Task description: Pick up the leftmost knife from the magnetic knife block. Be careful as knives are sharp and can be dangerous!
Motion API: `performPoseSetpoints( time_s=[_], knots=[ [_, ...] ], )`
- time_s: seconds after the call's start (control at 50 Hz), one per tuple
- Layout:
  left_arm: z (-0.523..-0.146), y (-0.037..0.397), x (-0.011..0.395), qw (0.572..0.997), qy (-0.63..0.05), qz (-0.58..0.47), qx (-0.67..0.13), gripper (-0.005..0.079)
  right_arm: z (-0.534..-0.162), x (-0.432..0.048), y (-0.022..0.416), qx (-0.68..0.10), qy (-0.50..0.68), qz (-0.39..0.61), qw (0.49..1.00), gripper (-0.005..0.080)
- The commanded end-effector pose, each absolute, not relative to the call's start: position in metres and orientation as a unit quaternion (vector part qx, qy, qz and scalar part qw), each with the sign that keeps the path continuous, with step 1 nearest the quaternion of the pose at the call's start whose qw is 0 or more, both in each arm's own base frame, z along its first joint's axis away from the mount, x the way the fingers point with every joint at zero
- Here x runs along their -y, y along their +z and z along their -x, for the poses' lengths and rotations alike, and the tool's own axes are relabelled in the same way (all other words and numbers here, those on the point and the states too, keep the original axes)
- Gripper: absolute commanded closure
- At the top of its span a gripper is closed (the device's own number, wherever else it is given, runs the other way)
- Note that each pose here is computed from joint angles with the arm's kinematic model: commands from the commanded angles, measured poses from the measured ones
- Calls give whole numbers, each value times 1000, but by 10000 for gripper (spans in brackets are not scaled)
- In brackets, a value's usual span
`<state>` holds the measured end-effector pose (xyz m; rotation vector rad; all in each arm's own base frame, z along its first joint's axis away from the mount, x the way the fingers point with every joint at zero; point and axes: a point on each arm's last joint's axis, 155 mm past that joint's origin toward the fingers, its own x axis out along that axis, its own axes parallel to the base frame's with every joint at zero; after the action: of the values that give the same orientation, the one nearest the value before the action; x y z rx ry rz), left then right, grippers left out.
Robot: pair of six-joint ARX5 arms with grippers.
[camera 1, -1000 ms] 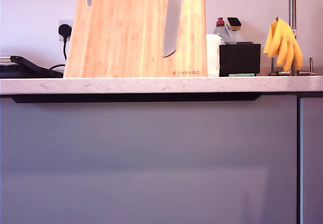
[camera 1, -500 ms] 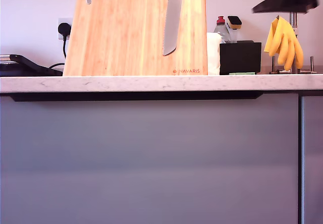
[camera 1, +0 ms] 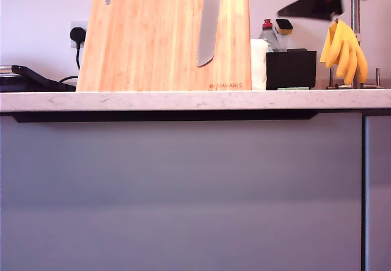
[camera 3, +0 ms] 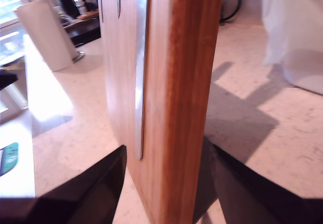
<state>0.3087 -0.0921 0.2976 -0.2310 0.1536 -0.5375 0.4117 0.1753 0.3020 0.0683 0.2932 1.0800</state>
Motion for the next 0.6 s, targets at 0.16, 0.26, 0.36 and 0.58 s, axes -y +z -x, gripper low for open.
performPoseSetpoints(
  time_s=[0.16,0.26,0.36,0.58],
  knots=[
    [-315,320,95,954,-274,106,-58,751,-428,-190,293,-144,548,-45,823,276],
    [-316,322,95,954,-274,106,-57,751,-429,-196,291,-147,566,-55,809,276],
    [-316,322,95,954,-274,106,-57,751,-430,-200,290,-148,579,-62,799,276],
    [-316,322,95,954,-274,106,-57,751,-429,-216,288,-141,596,-55,789,276]
  ],
)
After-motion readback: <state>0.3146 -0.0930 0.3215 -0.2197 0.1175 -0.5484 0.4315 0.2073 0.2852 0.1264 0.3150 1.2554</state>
